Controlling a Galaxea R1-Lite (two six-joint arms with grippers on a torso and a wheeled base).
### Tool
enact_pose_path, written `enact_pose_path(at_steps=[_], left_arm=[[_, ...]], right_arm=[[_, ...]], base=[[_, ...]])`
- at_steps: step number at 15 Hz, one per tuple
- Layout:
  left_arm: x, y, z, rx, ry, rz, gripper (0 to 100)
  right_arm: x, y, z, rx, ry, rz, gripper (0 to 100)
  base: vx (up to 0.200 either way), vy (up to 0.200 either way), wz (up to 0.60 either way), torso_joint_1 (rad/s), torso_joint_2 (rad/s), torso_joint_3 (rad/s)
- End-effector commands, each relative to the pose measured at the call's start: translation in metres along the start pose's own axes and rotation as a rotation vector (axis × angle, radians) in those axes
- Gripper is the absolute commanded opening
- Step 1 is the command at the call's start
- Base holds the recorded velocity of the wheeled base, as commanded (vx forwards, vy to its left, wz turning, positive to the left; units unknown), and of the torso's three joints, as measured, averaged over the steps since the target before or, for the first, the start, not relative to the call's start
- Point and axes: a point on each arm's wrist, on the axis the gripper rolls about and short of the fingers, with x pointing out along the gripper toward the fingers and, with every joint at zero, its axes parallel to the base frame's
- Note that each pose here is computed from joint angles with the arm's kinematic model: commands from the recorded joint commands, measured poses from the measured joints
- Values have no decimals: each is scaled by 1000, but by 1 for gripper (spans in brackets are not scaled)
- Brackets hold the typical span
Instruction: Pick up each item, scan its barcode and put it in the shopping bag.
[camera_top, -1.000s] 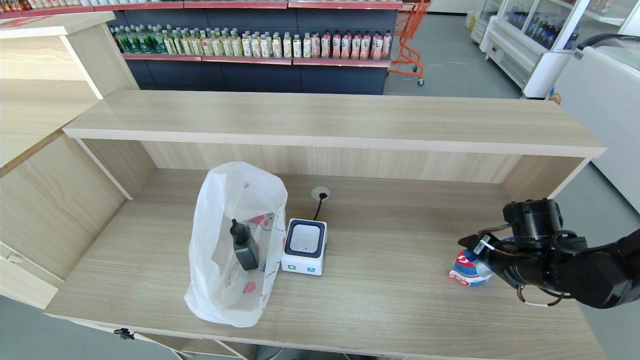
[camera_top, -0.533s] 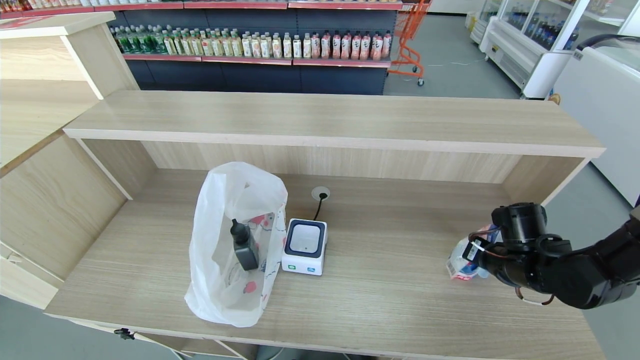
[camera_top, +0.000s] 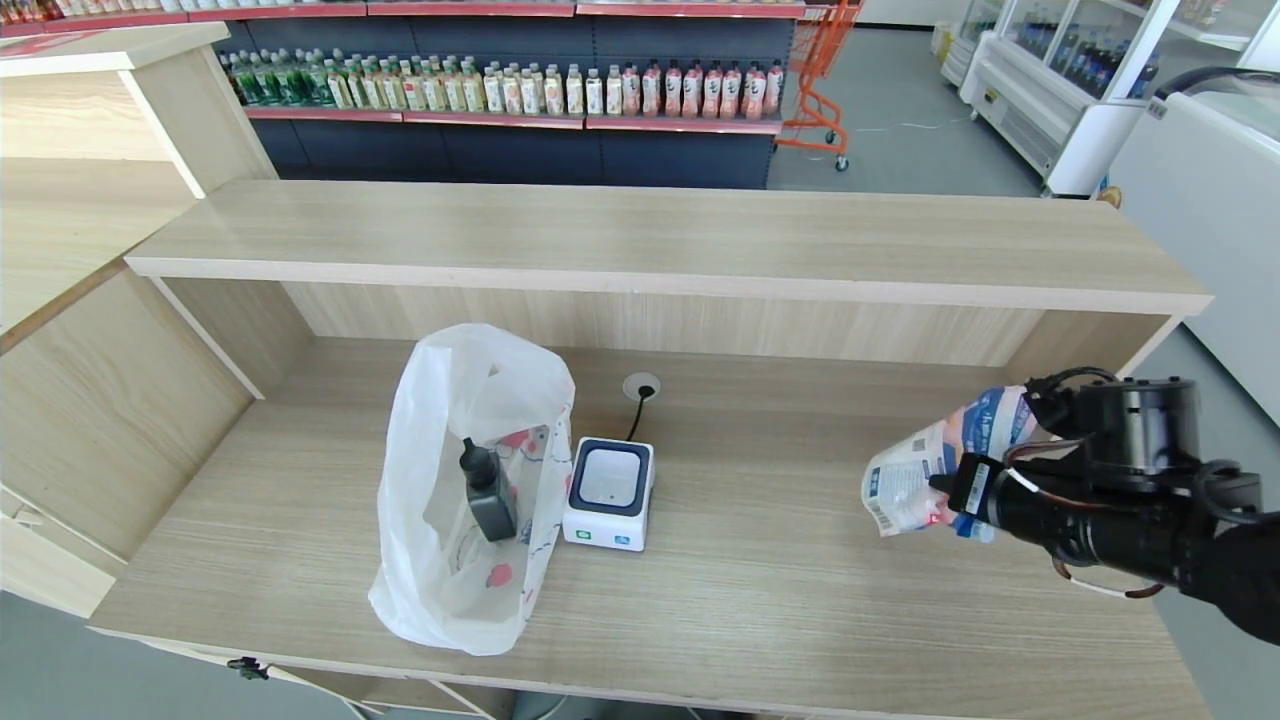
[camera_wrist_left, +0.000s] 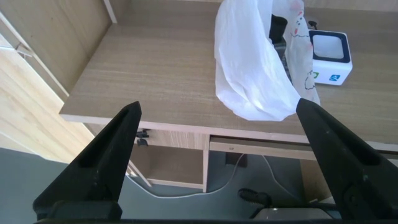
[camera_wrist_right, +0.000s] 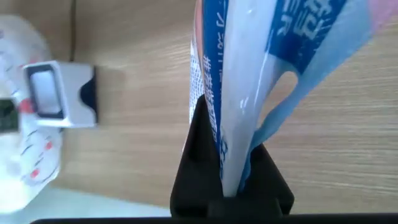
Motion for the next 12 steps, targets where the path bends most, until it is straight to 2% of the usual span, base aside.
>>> enact_pose_path(at_steps=[1, 3, 5, 7, 12], left_arm=[[0, 0, 0, 0, 0, 0, 100], [0, 0, 0, 0, 1, 2, 100], [0, 0, 0, 0, 0, 2, 100], [0, 0, 0, 0, 1, 0, 100], [0, 0, 0, 0, 0, -2, 100]], right_arm=[[-52, 8, 0, -41, -21, 205, 0], [-64, 15, 4, -59, -8, 349, 0], [-74, 22, 4, -86, 38, 525, 0], [-80, 31, 2, -110, 79, 648, 0], [-101, 59, -7, -102, 177, 866, 0]], base=[[0, 0, 0, 0, 0, 0], [0, 0, 0, 0, 0, 0], [0, 0, 0, 0, 0, 0], [0, 0, 0, 0, 0, 0], [0, 0, 0, 0, 0, 0]])
